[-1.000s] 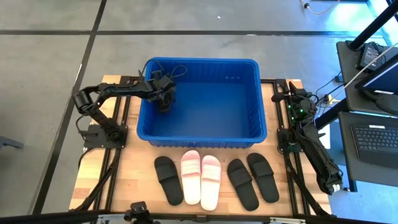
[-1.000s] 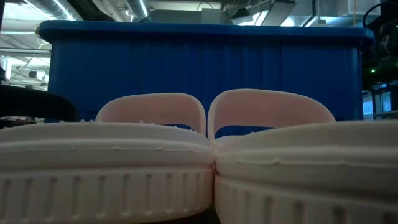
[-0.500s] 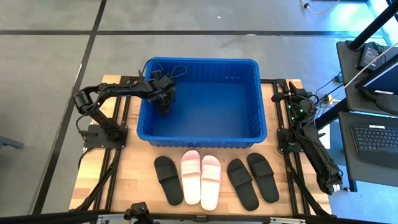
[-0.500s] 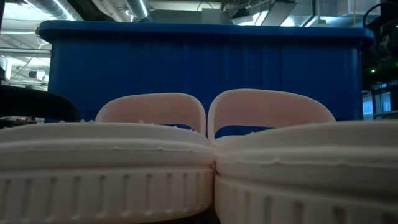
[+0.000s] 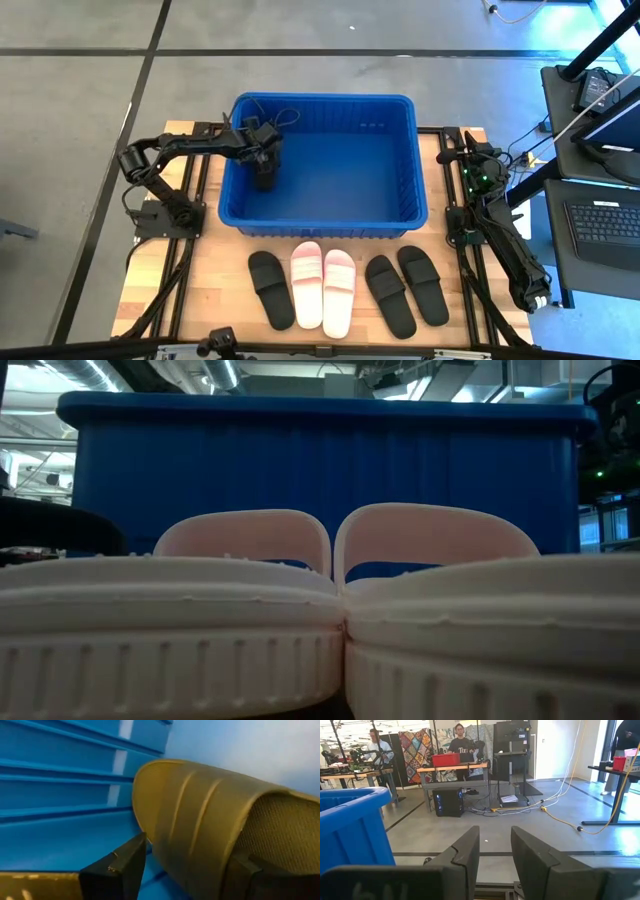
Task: Pick and place slides into bin
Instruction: Put the black slide into the blue bin
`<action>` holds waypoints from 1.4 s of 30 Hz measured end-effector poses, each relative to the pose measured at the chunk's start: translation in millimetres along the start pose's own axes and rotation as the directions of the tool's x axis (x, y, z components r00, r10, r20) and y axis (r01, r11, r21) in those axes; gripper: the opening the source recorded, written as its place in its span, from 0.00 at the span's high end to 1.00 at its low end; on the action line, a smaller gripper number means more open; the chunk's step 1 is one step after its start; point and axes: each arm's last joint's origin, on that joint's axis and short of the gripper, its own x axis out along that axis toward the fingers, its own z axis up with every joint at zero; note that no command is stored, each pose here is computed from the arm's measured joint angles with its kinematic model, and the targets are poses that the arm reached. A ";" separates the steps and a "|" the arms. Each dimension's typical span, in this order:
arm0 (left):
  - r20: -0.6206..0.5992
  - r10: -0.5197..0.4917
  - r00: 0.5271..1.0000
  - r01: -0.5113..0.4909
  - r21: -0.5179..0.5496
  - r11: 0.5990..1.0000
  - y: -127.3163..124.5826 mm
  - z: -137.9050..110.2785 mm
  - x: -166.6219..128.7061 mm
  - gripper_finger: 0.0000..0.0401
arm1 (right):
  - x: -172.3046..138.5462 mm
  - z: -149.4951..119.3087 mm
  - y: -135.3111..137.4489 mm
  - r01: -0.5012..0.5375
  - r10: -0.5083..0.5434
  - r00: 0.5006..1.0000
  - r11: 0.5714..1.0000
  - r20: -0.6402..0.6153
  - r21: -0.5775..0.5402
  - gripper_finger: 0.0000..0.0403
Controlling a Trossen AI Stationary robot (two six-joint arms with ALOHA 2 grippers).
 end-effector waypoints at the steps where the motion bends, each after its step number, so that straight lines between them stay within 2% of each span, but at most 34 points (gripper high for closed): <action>1: -0.004 -0.016 1.000 0.016 0.004 1.000 -0.8 -0.9 0.0 0.52 | 0.0 0.0 0.0 0.000 0.000 1.000 1.000 0.000 0.000 0.72; 11: -0.036 -0.050 0.998 0.050 0.022 0.998 -0.1 0.0 -5.2 0.52 | 0.0 0.0 0.0 0.000 0.000 1.000 1.000 0.000 0.000 0.72; 16: -0.030 -0.171 0.985 0.171 -0.029 0.985 11.4 10.3 -20.4 0.52 | 0.0 0.0 0.0 0.000 0.000 1.000 1.000 0.000 0.000 0.72; 21: -0.002 -0.355 0.935 0.354 -0.084 0.932 24.5 21.3 -42.1 0.52 | 0.0 0.0 0.0 0.000 0.000 1.000 1.000 0.001 0.000 0.72; 25: 0.032 -0.497 0.867 0.496 -0.131 0.858 36.2 29.3 -62.8 0.52 | 0.0 0.0 0.0 0.000 0.000 1.000 1.000 0.000 0.000 0.72; 30: 0.138 -0.550 0.824 0.567 -0.230 0.791 53.8 49.2 -99.0 0.53 | 0.0 0.0 0.0 0.000 0.000 1.000 1.000 0.001 0.000 0.72; 35: 0.295 -0.597 0.746 0.654 -0.157 0.740 61.3 68.1 -154.7 0.53 | 0.0 0.0 0.0 0.000 0.000 1.000 1.000 0.001 0.000 0.72; 37: 0.364 -0.582 0.727 0.658 -0.129 0.742 60.7 73.9 -183.4 0.53 | 0.0 0.0 0.0 0.000 0.000 1.000 1.000 0.001 0.000 0.72; 42: 0.502 -0.518 0.692 0.617 -0.040 0.786 42.0 81.6 -257.0 0.53 | 0.0 0.0 0.0 0.000 0.000 1.000 1.000 0.000 0.013 0.72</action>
